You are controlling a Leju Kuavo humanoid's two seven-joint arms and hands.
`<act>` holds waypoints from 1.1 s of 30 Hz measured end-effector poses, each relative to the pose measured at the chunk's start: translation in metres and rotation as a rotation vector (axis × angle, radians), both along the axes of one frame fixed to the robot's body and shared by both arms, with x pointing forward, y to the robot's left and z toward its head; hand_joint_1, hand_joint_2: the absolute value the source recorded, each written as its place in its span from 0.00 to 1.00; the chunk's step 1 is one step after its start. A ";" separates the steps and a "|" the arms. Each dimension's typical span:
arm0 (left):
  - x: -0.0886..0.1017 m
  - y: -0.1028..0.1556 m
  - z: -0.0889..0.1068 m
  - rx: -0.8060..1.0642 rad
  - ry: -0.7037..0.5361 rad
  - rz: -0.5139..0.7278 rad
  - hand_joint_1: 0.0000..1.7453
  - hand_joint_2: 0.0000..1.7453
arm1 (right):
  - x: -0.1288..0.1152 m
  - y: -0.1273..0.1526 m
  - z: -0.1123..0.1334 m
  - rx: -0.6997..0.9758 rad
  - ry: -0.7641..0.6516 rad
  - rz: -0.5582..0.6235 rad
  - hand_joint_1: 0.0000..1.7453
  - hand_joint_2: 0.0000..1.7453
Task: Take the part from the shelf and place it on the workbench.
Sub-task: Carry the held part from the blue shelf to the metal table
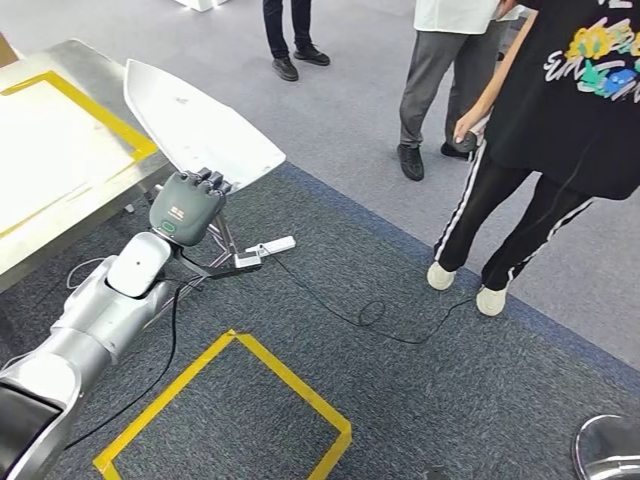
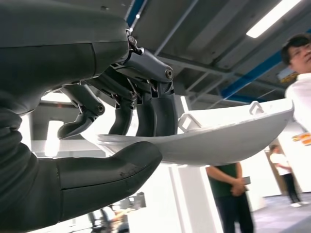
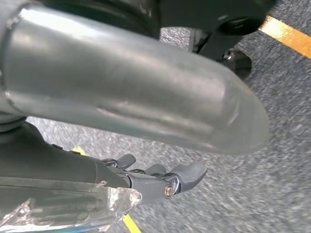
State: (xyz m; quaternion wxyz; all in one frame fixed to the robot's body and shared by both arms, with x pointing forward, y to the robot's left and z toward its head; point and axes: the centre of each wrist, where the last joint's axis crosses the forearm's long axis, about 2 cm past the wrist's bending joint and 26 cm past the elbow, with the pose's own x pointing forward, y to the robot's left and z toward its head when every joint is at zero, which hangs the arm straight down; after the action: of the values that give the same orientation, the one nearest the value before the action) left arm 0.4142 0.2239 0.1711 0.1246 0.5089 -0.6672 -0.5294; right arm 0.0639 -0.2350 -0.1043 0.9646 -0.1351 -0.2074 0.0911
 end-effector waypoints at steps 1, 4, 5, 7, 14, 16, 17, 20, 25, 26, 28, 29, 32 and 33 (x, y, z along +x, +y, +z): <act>0.001 0.000 0.001 0.000 -0.001 0.000 1.00 1.00 | 0.000 0.000 0.000 0.000 -0.001 0.002 0.00 0.00; 0.002 0.002 0.002 0.002 -0.003 0.004 1.00 1.00 | 0.001 0.000 0.000 0.001 -0.002 0.006 0.00 0.00; 0.002 0.003 0.002 0.004 -0.002 0.006 1.00 1.00 | 0.002 0.000 0.000 0.001 -0.004 0.006 0.00 0.00; 0.002 0.004 0.003 0.005 -0.004 0.009 1.00 1.00 | 0.003 0.000 0.001 0.001 -0.006 0.007 0.00 0.00; 0.004 0.003 0.006 0.005 0.009 0.015 1.00 1.00 | 0.003 0.000 0.000 0.003 -0.004 0.004 0.00 0.00; 0.007 0.001 0.010 0.001 0.001 0.014 1.00 1.00 | 0.004 0.000 0.001 0.004 -0.006 0.003 0.00 0.00; 0.008 0.000 0.013 -0.001 -0.003 0.013 1.00 1.00 | 0.004 0.000 0.001 0.004 -0.006 0.002 0.00 0.00; 0.009 -0.001 0.014 -0.002 -0.004 0.014 1.00 1.00 | 0.004 0.000 0.001 0.004 -0.006 0.000 0.00 0.00; 0.009 -0.003 0.015 -0.010 -0.003 0.012 1.00 1.00 | 0.001 0.000 0.000 0.005 0.000 -0.002 0.00 0.00; 0.008 -0.004 0.014 -0.011 0.000 0.010 1.00 1.00 | 0.000 0.000 0.000 0.005 0.002 -0.002 0.00 0.00; 0.008 -0.005 0.013 -0.011 0.005 0.009 1.00 1.00 | -0.001 0.000 0.000 0.005 0.003 -0.003 0.00 0.00; 0.008 -0.006 0.013 -0.011 0.006 0.008 1.00 1.00 | -0.001 0.000 0.000 0.005 0.002 -0.004 0.00 0.00; 0.009 -0.007 0.015 -0.013 0.002 0.006 1.00 1.00 | 0.000 0.000 0.000 0.006 0.000 -0.004 0.00 0.00; 0.009 -0.007 0.015 -0.013 0.002 0.007 1.00 1.00 | 0.001 0.000 0.000 0.007 0.000 -0.004 0.00 0.00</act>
State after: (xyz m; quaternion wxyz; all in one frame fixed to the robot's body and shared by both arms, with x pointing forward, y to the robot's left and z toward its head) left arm 0.4231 0.2167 0.1864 0.1302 0.5100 -0.6687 -0.5252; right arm 0.0646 -0.2346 -0.1042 0.9652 -0.1324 -0.2075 0.0883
